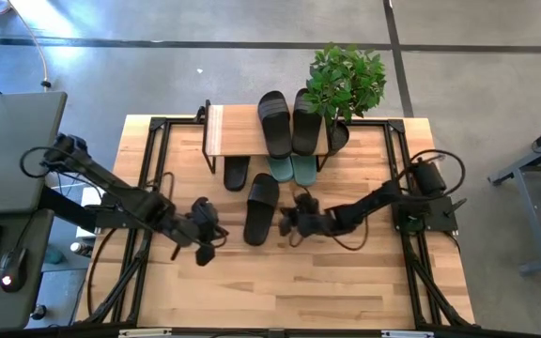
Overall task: Pick and place slides into the shelf
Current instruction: Put the black slipper under the shelf
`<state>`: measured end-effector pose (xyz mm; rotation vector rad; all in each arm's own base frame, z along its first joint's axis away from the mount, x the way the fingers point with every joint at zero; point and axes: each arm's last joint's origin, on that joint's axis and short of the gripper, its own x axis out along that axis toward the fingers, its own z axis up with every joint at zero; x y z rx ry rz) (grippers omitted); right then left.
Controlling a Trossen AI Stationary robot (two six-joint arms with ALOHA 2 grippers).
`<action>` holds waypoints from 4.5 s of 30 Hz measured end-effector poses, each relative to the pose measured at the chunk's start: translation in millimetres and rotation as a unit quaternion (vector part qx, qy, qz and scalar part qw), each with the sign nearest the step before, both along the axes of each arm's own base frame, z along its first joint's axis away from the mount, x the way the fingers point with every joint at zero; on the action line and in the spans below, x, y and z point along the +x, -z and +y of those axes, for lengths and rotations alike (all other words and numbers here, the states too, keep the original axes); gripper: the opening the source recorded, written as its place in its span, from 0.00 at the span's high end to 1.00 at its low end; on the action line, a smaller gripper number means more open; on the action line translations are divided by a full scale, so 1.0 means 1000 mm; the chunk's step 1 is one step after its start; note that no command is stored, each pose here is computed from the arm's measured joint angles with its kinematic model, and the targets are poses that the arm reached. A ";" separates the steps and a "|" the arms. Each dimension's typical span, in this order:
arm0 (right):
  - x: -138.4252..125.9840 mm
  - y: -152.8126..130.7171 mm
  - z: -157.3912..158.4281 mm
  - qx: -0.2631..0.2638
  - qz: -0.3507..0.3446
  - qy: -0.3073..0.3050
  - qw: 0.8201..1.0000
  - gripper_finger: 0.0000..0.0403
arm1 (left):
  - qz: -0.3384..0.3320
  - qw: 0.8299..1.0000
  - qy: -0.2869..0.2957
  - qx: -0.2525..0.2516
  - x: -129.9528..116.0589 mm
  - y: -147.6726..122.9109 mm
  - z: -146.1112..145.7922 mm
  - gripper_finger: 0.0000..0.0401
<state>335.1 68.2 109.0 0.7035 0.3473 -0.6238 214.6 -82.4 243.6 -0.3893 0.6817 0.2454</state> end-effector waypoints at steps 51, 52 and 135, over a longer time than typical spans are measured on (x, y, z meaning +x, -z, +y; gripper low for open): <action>0.043 -0.072 0.048 0.016 0.025 -0.250 0.968 1.00 | -0.029 0.992 0.101 0.065 -0.027 -0.026 0.008 0.99; 0.041 -0.072 0.057 0.017 0.025 -0.265 0.964 1.00 | -0.028 0.992 0.104 0.068 -0.027 -0.026 0.008 0.99; 0.135 -0.016 -0.032 0.056 0.118 -0.091 0.987 1.00 | 0.009 0.980 0.191 0.051 -0.030 -0.021 0.005 0.99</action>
